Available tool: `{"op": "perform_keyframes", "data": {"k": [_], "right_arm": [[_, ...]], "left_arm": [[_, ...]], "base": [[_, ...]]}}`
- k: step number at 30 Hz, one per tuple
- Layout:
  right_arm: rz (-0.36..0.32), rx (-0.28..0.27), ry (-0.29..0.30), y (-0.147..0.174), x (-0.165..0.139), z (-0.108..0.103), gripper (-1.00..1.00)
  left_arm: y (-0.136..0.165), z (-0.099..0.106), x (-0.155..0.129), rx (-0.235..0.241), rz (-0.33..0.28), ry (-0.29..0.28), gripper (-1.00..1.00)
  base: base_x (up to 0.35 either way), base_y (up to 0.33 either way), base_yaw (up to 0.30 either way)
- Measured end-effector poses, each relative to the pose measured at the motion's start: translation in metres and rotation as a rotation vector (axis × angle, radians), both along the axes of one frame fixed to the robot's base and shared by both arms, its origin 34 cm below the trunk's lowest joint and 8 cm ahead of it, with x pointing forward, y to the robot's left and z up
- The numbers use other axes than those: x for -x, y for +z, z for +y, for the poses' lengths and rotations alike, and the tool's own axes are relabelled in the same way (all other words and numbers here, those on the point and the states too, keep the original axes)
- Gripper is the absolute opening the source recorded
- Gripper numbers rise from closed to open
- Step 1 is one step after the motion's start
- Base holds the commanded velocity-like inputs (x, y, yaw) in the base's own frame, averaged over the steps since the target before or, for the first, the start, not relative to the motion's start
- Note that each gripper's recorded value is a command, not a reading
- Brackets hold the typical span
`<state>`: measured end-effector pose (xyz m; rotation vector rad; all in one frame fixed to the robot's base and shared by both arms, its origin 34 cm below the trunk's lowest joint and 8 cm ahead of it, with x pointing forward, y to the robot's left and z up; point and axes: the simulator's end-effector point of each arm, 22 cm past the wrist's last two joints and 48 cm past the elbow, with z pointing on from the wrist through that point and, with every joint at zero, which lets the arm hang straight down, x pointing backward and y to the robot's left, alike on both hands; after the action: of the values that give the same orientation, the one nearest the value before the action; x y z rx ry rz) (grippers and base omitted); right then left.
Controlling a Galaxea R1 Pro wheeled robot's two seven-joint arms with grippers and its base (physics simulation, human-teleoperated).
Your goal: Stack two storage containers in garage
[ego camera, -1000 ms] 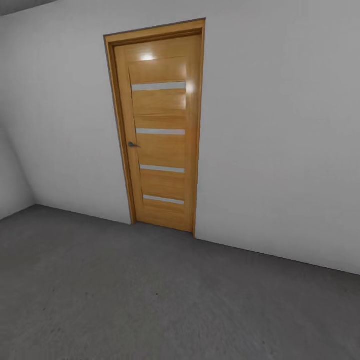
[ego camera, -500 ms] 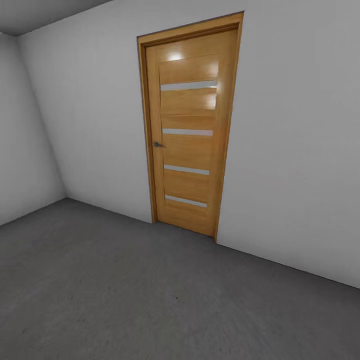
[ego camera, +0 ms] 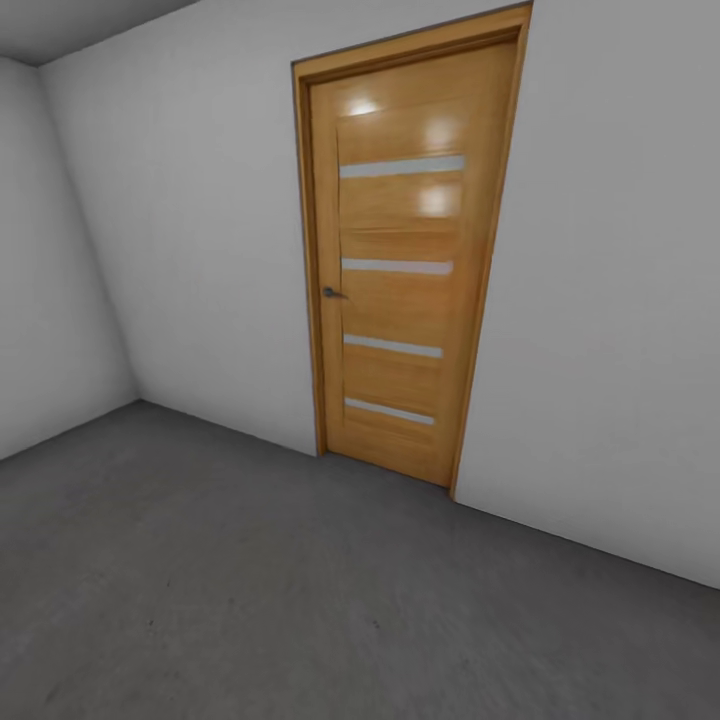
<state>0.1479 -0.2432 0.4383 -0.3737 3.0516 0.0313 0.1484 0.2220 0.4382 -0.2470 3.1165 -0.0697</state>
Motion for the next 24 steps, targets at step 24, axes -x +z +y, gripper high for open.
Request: {"op": "perform_keyframes", "data": {"k": [24], "right_arm": [[0.001,-0.004,-0.002,0.0,0.0004,0.0034,1.0]], "left_arm": [[0.0,-0.0012,-0.0003,0.001,0.0,0.002,1.0]], "base": [[0.284,0.182,0.0]]}}
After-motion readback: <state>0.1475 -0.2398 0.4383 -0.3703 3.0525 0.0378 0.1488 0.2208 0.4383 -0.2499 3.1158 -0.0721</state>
